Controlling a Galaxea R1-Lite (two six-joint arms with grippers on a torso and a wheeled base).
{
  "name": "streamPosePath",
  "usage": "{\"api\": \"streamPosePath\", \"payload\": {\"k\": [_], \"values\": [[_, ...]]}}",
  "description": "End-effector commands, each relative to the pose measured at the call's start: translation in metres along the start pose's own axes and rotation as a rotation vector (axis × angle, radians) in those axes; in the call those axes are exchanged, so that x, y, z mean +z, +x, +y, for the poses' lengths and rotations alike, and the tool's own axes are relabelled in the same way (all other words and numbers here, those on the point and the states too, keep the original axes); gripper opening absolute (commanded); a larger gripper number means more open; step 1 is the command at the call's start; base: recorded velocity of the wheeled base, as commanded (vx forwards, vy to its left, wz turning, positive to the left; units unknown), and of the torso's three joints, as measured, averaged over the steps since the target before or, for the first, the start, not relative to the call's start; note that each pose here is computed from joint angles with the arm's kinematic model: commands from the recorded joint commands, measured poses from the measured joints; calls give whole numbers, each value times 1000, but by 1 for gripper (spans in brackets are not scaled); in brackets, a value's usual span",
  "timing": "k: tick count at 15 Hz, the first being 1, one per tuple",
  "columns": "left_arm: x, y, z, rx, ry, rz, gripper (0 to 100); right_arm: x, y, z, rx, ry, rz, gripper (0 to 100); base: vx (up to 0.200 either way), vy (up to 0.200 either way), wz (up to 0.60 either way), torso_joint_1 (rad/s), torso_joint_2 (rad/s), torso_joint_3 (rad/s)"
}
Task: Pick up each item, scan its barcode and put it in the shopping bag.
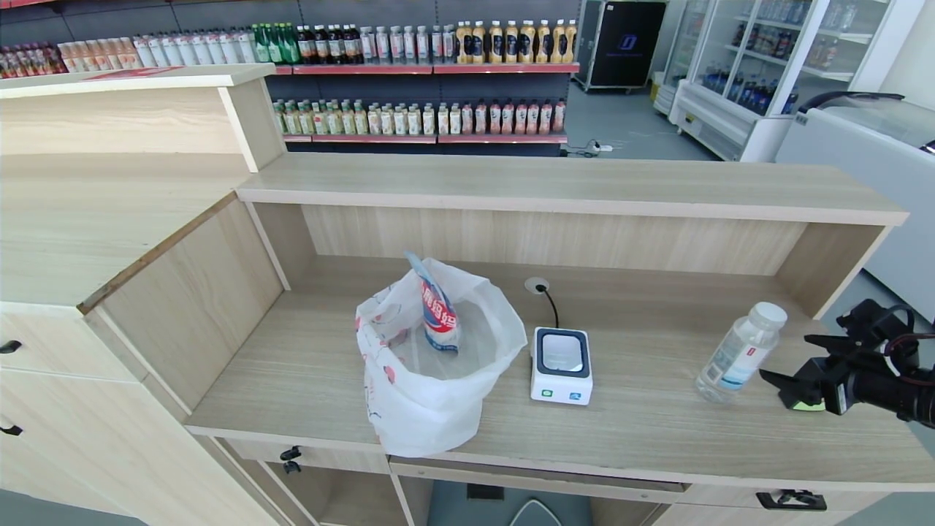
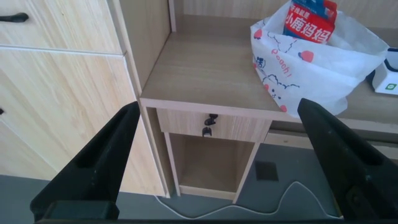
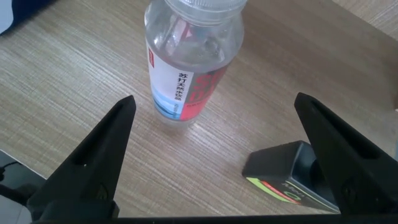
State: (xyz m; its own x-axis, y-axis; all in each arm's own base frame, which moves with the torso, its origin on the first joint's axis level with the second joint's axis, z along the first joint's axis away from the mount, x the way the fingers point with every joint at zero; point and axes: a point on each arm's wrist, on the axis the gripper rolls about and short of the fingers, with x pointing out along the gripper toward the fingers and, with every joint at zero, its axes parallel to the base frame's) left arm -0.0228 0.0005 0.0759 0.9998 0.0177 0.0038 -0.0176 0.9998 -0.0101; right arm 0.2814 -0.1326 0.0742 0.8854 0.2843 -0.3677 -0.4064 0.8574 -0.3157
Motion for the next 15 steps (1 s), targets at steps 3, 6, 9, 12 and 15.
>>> {"api": "streamPosePath", "payload": {"k": [3,6,9,12,15], "values": [[0,0,0,1,-1,-1,100,-2,11,3,28,-1,0,100,0,0,0,0,0,0],[0,0,0,1,-1,-1,100,-3,16,5,46,-1,0,100,0,0,0,0,0,0],[0,0,0,1,-1,-1,100,-2,20,5,52,-3,-2,100,0,0,0,0,0,0],[0,0,0,2,-1,-1,100,-6,27,7,63,-5,-3,100,0,0,0,0,0,0],[0,0,0,1,-1,-1,100,-6,33,9,71,-19,-15,100,0,0,0,0,0,0]]}}
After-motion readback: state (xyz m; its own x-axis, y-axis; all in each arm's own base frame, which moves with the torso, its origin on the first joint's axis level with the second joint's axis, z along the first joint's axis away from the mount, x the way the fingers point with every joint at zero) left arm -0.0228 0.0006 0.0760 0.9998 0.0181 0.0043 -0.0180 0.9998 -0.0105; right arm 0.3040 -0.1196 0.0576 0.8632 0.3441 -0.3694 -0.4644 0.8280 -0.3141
